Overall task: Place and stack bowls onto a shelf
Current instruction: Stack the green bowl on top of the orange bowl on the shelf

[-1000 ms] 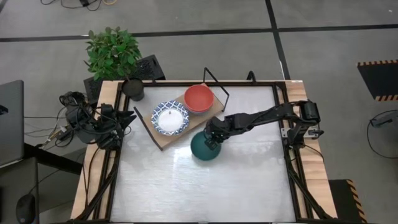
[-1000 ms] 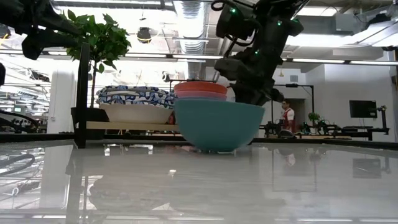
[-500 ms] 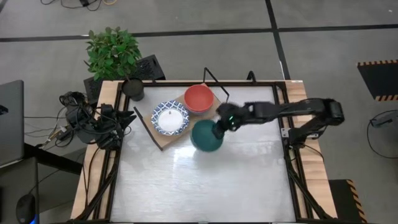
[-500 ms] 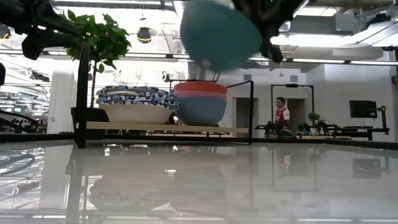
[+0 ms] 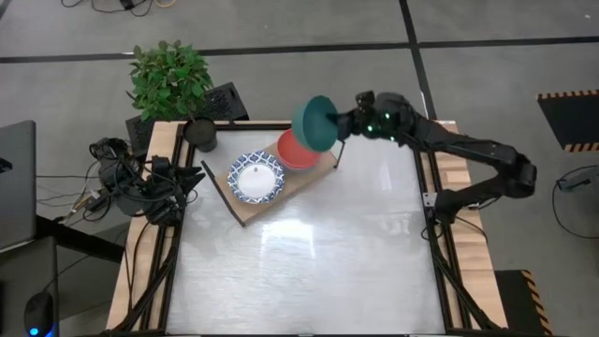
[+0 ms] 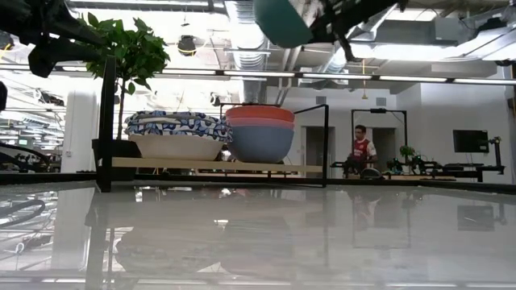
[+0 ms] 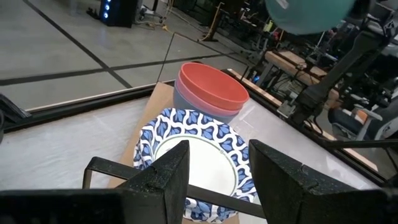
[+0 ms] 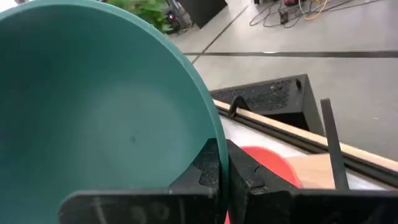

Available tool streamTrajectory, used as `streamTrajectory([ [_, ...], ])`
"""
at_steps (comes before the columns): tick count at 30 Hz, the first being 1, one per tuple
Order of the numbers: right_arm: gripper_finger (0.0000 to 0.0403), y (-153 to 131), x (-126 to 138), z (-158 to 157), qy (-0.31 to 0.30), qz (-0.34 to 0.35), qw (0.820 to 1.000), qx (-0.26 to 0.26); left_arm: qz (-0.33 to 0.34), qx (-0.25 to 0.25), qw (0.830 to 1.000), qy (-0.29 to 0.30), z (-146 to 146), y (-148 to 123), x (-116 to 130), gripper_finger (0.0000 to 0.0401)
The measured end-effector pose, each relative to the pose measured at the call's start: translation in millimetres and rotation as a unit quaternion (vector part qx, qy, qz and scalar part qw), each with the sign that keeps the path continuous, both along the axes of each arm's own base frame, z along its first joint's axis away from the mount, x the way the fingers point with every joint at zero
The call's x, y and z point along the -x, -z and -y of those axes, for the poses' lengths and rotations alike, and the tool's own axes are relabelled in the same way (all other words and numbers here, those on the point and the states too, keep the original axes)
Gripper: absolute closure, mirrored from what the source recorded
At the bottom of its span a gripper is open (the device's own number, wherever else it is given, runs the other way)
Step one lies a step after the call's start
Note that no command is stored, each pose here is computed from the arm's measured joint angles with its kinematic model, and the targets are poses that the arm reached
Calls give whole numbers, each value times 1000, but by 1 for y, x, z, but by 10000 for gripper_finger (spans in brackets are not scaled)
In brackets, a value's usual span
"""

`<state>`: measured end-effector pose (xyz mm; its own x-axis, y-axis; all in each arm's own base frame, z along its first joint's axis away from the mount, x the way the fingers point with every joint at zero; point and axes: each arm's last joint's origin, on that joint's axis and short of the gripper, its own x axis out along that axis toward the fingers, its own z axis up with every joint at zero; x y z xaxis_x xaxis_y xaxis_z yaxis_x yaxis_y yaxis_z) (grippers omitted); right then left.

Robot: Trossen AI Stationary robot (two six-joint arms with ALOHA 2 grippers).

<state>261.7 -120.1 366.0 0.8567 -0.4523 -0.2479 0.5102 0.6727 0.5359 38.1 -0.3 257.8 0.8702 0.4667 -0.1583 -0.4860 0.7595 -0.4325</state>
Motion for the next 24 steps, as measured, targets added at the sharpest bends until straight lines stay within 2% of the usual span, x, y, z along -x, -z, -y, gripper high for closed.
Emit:
streamTrajectory([
  [6,378,27,-15,38,-8,-16,998,-57,0,0,1000,-1,0,0,0,250],
  [11,378,39,-35,54,-23,-47,995,-83,-3,-4,1000,0,0,1,0,250],
  [18,379,49,-58,66,-27,-146,984,-97,-5,-4,1000,2,0,1,0,250],
  [24,376,53,-70,69,-25,-232,967,-103,-6,-4,1000,2,0,1,0,250],
])
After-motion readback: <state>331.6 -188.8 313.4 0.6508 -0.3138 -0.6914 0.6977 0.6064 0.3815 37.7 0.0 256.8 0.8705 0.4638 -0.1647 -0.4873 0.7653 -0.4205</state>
